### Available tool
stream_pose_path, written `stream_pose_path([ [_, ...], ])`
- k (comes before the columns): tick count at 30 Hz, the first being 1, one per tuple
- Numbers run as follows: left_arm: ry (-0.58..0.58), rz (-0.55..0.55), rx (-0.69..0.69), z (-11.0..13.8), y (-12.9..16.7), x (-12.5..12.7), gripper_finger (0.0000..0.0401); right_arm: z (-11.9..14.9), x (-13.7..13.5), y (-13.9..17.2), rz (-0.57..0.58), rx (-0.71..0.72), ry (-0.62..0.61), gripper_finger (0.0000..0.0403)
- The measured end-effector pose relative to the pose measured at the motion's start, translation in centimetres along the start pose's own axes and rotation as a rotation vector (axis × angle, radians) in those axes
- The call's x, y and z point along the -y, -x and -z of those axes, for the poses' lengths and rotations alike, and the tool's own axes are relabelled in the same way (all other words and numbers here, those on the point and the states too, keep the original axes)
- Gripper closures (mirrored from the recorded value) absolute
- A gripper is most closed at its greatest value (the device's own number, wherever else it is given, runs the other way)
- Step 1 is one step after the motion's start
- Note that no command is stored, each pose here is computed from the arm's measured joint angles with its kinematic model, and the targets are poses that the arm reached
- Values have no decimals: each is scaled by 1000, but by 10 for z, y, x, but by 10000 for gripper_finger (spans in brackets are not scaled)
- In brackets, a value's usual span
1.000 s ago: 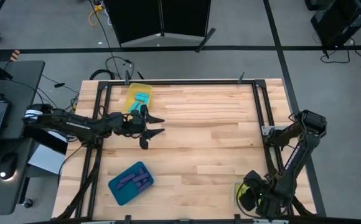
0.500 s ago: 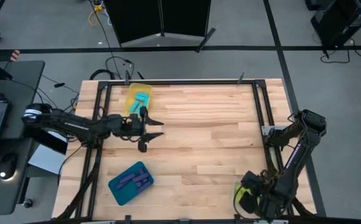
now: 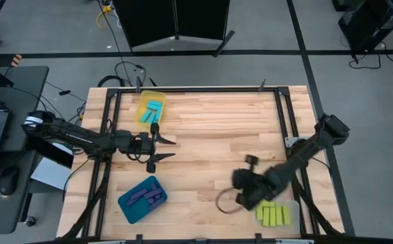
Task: Sort blocks
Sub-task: Return to Home Position
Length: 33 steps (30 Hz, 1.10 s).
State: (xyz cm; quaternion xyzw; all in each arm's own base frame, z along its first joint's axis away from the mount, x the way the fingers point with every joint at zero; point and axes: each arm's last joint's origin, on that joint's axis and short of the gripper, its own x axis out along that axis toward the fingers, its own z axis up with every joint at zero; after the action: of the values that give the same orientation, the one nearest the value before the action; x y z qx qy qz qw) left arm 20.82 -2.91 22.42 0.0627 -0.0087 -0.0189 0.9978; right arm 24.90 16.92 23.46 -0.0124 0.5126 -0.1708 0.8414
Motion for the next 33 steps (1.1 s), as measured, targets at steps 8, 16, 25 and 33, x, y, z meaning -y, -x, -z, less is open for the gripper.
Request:
stream_pose_path([
  [8,31,95,10,-3,4,3,203,-63,39,-56,-272,167,234,397],
  [16,46,130,13,-2,3,-7,244,-84,81,-86,-380,304,315,400],
  [25,54,174,13,-1,3,-12,356,-70,114,-95,-462,501,334,400],
  [33,29,122,66,-13,13,-18,388,-40,138,-61,-477,740,330,400],
])
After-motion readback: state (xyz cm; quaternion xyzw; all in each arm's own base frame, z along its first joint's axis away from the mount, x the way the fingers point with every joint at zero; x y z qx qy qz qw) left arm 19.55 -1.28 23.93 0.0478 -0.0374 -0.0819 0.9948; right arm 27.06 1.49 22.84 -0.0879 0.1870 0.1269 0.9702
